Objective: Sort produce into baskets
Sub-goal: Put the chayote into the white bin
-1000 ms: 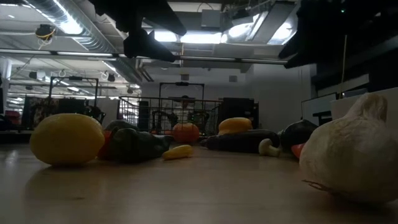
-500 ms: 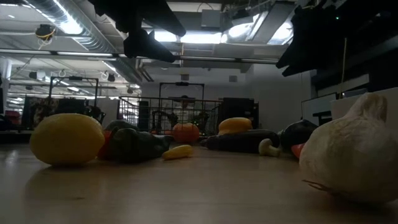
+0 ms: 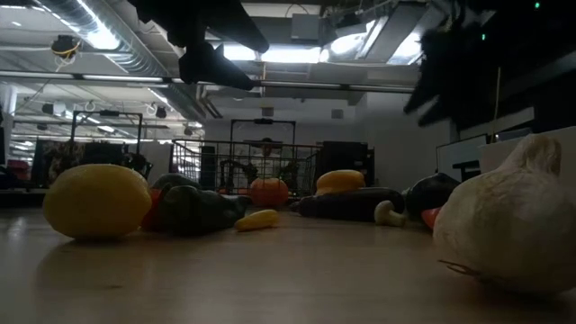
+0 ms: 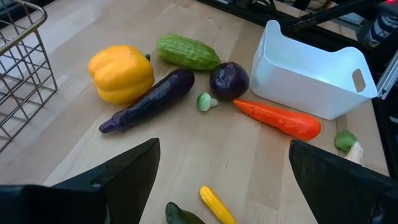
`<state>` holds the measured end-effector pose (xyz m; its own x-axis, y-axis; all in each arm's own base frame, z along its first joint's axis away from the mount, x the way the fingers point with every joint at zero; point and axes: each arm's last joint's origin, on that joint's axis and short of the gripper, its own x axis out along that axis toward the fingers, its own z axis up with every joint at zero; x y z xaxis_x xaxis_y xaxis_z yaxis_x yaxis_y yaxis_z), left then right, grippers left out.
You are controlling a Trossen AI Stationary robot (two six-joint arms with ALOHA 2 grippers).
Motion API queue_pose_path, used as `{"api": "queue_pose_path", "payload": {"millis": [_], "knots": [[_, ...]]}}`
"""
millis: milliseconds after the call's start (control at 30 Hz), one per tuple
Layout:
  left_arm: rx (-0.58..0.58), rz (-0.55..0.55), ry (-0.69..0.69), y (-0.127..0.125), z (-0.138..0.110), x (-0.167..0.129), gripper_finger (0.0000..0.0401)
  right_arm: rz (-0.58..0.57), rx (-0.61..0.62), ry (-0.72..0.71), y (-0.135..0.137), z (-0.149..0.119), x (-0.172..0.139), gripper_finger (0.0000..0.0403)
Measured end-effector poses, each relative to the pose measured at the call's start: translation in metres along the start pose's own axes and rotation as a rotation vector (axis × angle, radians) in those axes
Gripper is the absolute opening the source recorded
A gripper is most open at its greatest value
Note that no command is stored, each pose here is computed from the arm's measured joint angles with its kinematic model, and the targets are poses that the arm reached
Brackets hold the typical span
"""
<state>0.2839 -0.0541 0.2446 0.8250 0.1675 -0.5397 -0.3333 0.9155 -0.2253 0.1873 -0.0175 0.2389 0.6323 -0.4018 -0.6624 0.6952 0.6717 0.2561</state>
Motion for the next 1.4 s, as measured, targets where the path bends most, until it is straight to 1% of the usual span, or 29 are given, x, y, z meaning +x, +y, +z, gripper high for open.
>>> {"api": "queue_pose_path", "payload": {"millis": [67, 133, 233, 300, 367, 500, 633, 767, 900, 1033, 1167, 1267, 1400], "knots": [[0.000, 0.000, 0.000, 0.000, 0.000, 0.000, 0.0351, -0.041, 0.055, 0.048, -0.004, -0.001, 0.007, 0.0250], [0.000, 0.000, 0.000, 0.000, 0.000, 0.000, 0.0351, -0.063, 0.090, 0.127, -0.009, -0.004, 0.016, 0.0250], [0.000, 0.001, 0.000, 0.000, 0.000, 0.000, 0.0351, -0.036, 0.132, 0.225, -0.010, -0.005, 0.030, 0.0250], [0.000, 0.001, 0.000, 0.000, 0.000, 0.000, 0.0351, -0.044, 0.151, 0.273, -0.010, -0.007, 0.040, 0.0250], [0.000, 0.001, 0.000, 0.000, 0.000, 0.000, 0.0351, -0.075, 0.156, 0.317, -0.012, -0.010, 0.049, 0.0250], [0.000, 0.002, -0.001, 0.000, 0.000, 0.000, 0.0351, -0.117, 0.147, 0.359, -0.012, -0.016, 0.065, 0.0250], [0.000, 0.004, -0.001, 0.000, 0.000, 0.000, 0.0351, -0.087, 0.152, 0.408, -0.008, -0.021, 0.077, 0.0250], [0.000, 0.004, -0.002, 0.000, 0.000, 0.000, 0.0351, -0.065, 0.161, 0.417, -0.005, -0.022, 0.085, 0.0250], [-0.004, 0.004, -0.001, 0.000, 0.000, 0.000, 0.0351, -0.083, 0.175, 0.444, -0.005, -0.027, 0.092, 0.0250], [-0.001, 0.004, -0.001, 0.000, 0.000, 0.000, 0.0351, -0.071, 0.174, 0.493, -0.004, -0.031, 0.099, 0.0250], [-0.001, 0.004, -0.001, 0.000, 0.000, 0.000, 0.0351, -0.074, 0.171, 0.502, -0.004, -0.032, 0.102, 0.0249], [-0.001, 0.004, -0.001, 0.000, 0.000, 0.000, 0.0351, -0.074, 0.171, 0.496, -0.004, -0.032, 0.102, 0.0235], [-0.005, 0.004, -0.001, 0.000, 0.000, 0.000, 0.0351, -0.078, 0.168, 0.497, -0.005, -0.033, 0.102, 0.0206]]}}
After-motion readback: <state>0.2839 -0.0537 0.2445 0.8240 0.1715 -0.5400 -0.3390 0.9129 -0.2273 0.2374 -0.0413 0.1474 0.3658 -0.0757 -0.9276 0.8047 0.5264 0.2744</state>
